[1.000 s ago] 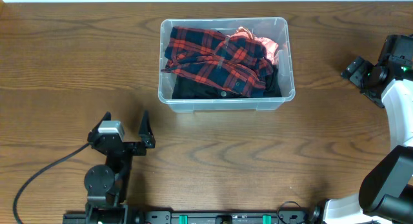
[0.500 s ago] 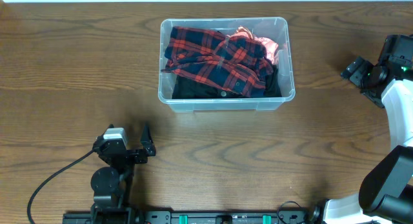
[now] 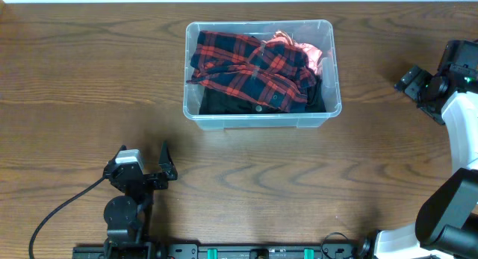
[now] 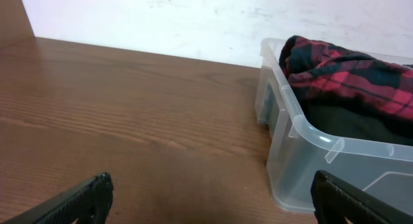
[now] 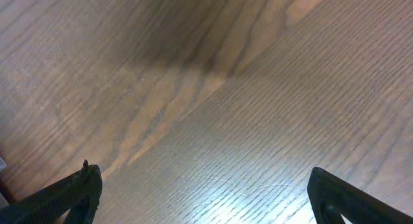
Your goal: Pack container
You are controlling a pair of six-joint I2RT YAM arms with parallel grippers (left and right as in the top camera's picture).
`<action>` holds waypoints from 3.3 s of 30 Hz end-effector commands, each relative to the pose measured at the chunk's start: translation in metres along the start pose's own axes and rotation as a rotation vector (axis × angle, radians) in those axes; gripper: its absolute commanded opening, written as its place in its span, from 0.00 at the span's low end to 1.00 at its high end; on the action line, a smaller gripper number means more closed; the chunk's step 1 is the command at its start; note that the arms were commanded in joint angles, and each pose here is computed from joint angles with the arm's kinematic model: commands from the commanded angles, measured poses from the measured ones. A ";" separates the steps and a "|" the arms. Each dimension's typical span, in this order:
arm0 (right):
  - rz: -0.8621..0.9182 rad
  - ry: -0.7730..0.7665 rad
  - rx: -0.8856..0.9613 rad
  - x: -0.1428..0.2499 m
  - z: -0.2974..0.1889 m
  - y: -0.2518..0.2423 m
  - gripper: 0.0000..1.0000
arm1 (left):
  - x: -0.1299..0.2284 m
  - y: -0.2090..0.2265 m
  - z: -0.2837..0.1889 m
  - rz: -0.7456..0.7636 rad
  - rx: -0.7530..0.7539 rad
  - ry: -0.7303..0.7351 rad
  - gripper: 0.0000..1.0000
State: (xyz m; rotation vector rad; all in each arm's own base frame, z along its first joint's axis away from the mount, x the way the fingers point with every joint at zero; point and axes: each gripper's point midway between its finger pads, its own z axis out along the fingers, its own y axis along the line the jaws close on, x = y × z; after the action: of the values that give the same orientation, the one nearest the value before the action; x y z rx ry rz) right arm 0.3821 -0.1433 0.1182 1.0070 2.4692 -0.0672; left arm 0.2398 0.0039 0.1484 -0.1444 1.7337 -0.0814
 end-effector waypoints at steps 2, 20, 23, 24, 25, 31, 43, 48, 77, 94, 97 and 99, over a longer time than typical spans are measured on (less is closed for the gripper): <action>0.013 -0.020 -0.006 -0.007 -0.005 0.002 0.99 | 0.015 0.006 0.001 -0.004 -0.029 0.044 0.98; 0.013 -0.020 -0.006 -0.007 -0.005 0.002 0.99 | 0.015 0.006 0.001 -0.004 -0.029 0.044 0.98; 0.013 -0.020 -0.006 -0.006 -0.005 0.002 0.99 | 0.015 0.006 0.001 -0.004 -0.029 0.044 0.98; 0.014 -0.025 -0.008 -0.007 -0.008 0.002 0.99 | 0.015 0.006 0.001 -0.004 -0.029 0.044 0.98; 0.015 -0.037 -0.014 -0.009 -0.012 0.003 0.99 | 0.015 0.006 0.001 -0.004 -0.029 0.044 0.98; -0.030 -0.172 -0.117 -0.014 -0.076 0.029 0.99 | 0.015 0.006 0.001 -0.004 -0.029 0.044 0.98; -0.275 -0.431 -0.390 0.077 -0.199 0.065 0.99 | 0.015 0.006 0.001 -0.004 -0.029 0.044 0.98; -0.270 -0.541 -0.501 0.102 -0.207 0.040 0.99 | 0.015 0.006 0.001 -0.004 -0.029 0.044 0.98; -0.578 -0.858 -0.786 0.187 -0.134 0.044 0.99 | 0.015 0.006 0.001 -0.004 -0.029 0.044 0.98; -0.557 -0.869 -0.748 0.182 -0.131 0.040 0.99 | 0.015 0.006 0.001 -0.004 -0.029 0.044 0.98; -0.557 -0.869 -0.748 0.182 -0.131 0.040 0.99 | 0.015 0.006 0.001 -0.004 -0.029 0.044 0.98; -0.557 -0.869 -0.748 0.182 -0.131 0.040 0.99 | 0.015 0.006 0.001 -0.004 -0.029 0.044 0.98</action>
State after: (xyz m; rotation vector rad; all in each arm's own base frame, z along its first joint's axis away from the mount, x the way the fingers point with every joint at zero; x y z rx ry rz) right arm 0.2431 0.0317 0.1602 -0.0554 1.6536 0.2082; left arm 0.2395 0.0043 0.1480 -0.1463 1.7362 -0.0792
